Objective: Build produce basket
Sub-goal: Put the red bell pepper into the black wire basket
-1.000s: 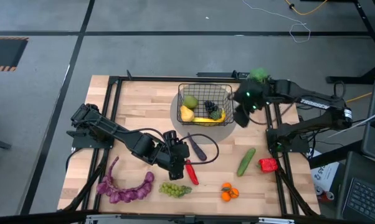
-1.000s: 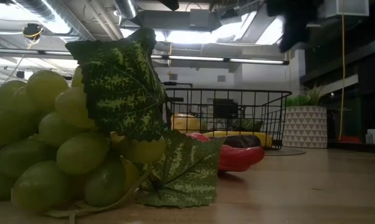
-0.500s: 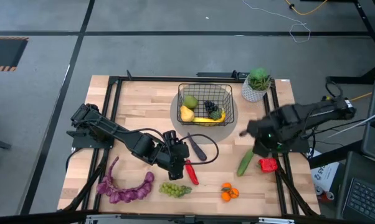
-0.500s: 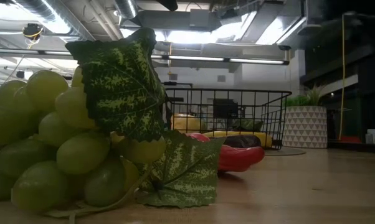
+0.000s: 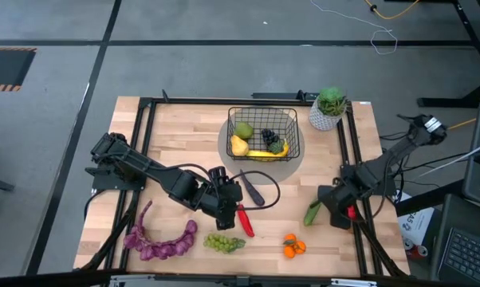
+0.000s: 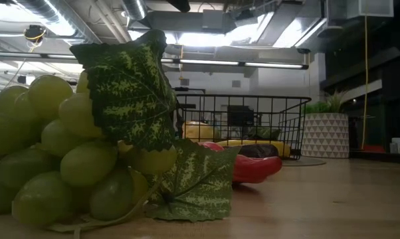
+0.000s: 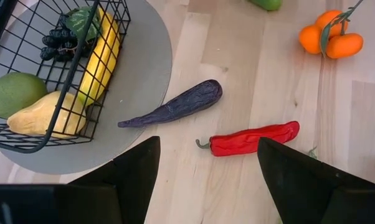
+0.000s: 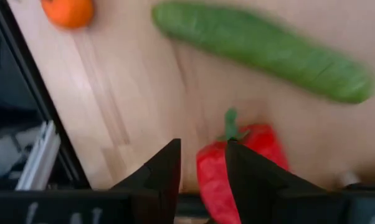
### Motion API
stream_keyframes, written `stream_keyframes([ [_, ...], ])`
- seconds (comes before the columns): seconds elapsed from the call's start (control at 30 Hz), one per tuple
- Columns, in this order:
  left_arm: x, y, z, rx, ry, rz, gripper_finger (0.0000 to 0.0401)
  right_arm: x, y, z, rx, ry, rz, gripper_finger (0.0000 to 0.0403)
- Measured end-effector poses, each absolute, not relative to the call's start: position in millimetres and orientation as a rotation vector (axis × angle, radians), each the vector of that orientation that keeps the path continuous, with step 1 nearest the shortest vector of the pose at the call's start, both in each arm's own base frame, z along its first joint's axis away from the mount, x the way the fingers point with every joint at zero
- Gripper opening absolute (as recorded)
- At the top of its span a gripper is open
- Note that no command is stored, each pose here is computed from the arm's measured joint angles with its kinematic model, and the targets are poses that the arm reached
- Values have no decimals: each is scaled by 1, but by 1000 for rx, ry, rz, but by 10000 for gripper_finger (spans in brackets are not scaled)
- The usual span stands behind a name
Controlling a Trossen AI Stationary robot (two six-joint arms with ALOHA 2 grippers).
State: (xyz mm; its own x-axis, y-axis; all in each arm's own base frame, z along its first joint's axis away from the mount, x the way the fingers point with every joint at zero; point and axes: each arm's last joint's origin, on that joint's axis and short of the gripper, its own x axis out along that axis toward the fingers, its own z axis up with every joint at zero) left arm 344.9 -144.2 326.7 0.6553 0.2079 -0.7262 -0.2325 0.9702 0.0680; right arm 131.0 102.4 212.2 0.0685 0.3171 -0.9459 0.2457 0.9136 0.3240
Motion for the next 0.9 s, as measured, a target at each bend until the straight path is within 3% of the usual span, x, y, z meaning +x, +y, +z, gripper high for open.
stream_keyframes([
  [0.63, 345, -144, 327, 17, 825, 228, 264, 131, 106, 188, 295, 1431, 146, 126],
  [0.9, 345, -144, 327, 17, 825, 228, 264, 135, 110, 172, 249, 1537, 87, 126],
])
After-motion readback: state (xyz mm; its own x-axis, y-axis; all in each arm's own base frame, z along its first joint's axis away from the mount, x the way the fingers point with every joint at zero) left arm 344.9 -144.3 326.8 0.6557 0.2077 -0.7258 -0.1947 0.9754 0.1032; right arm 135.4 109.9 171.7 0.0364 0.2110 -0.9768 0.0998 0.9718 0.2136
